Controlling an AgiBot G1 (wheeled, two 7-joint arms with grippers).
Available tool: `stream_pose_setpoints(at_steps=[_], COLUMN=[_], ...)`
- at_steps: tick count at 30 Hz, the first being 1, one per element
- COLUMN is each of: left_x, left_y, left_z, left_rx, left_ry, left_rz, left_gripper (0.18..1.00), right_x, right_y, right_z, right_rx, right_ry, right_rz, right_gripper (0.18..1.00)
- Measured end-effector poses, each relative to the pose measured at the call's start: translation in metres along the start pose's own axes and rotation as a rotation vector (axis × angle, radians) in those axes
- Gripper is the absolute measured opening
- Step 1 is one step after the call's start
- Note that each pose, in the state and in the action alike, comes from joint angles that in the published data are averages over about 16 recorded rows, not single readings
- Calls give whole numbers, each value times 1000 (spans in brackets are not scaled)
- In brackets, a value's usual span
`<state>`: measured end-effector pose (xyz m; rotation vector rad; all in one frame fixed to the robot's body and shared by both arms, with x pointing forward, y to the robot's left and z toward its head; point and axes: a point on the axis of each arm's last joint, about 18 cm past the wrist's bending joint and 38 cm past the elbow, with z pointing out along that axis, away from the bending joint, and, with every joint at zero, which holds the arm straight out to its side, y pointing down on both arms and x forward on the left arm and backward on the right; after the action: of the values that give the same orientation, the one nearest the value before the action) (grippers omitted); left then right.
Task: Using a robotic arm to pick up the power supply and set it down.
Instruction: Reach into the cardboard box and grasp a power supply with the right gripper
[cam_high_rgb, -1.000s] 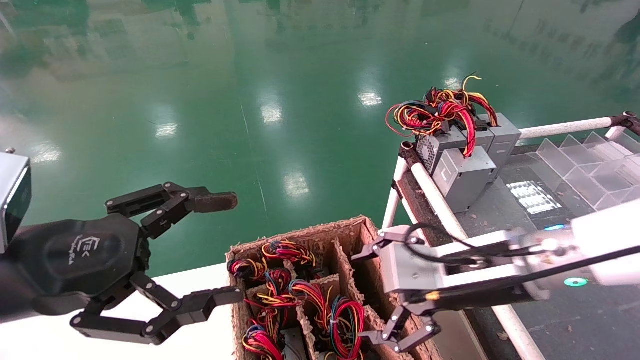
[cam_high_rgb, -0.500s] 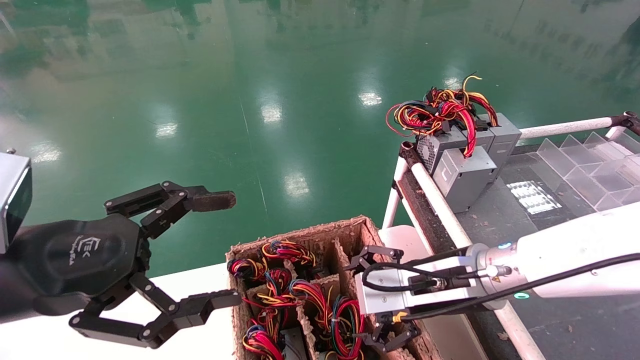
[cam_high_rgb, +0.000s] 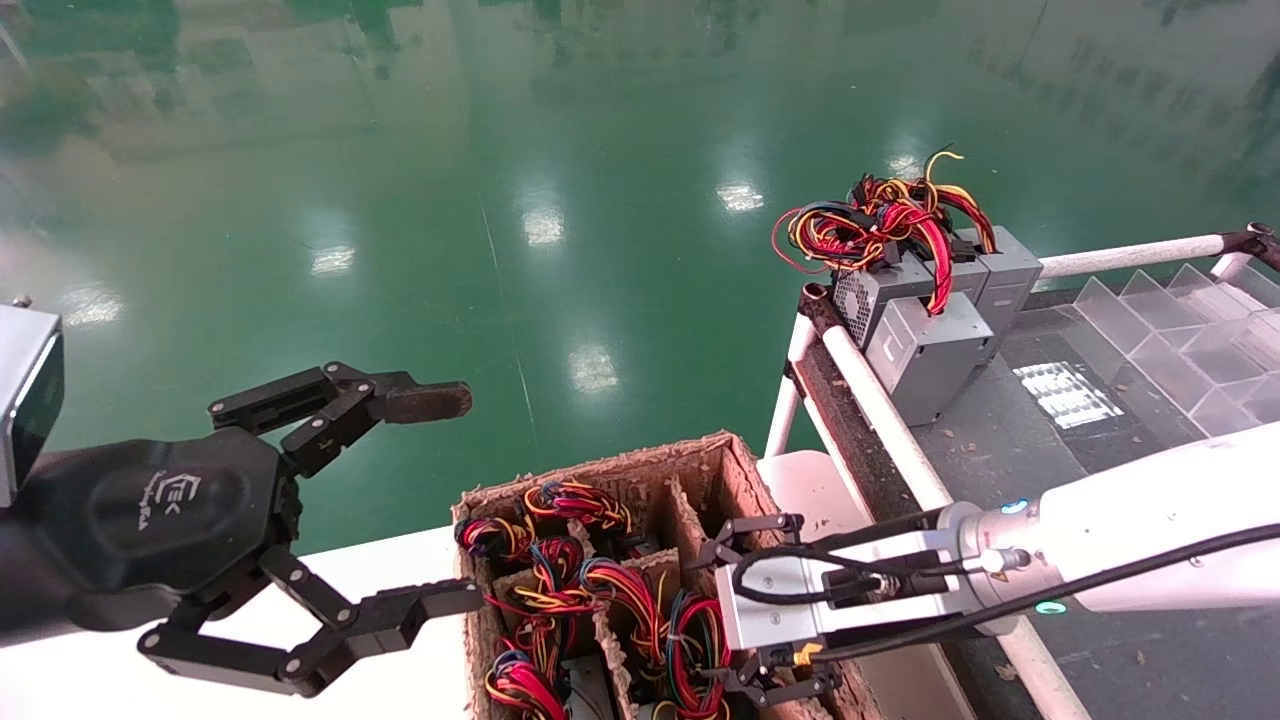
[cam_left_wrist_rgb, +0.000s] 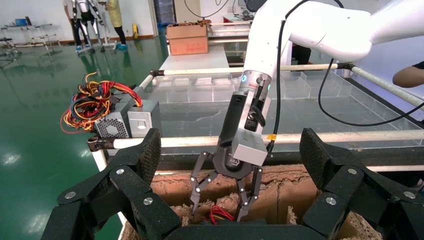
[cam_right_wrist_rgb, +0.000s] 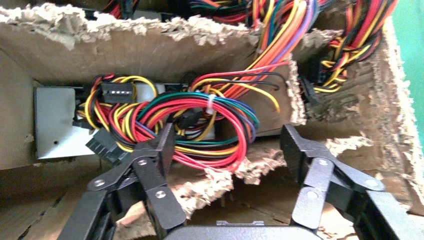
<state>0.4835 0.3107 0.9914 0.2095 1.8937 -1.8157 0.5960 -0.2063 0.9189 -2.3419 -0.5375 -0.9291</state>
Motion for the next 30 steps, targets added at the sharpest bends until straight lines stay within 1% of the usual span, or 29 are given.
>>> stream_pose_setpoints(at_steps=[4,8,10,14,20,26,30], left_x=[0,0,0,0,0,0,0], left_y=[0,0,0,0,0,0,0], left_z=[0,0,0,0,0,0,0], left_rx=[0,0,0,0,0,0,0], left_ry=[0,0,0,0,0,0,0], left_rz=[0,0,0,0,0,0,0], left_gripper=[1001,1001,1001,1001,1001,1001,1001], right_x=[-1,-1,0,1,3,4,4], right_y=[1,0,-1,-2,-3,-3,-3], right_z=[3,7,9,12,16,18,17], right_rx=[-4,-8,-9,-12,-14,-11,-4], right_ry=[-3,-4,-4,-2,5,19,30], right_rz=[-2,-5,-6,-10,-18,-26,-30], right_gripper=[757,658,622,516,389,294,259])
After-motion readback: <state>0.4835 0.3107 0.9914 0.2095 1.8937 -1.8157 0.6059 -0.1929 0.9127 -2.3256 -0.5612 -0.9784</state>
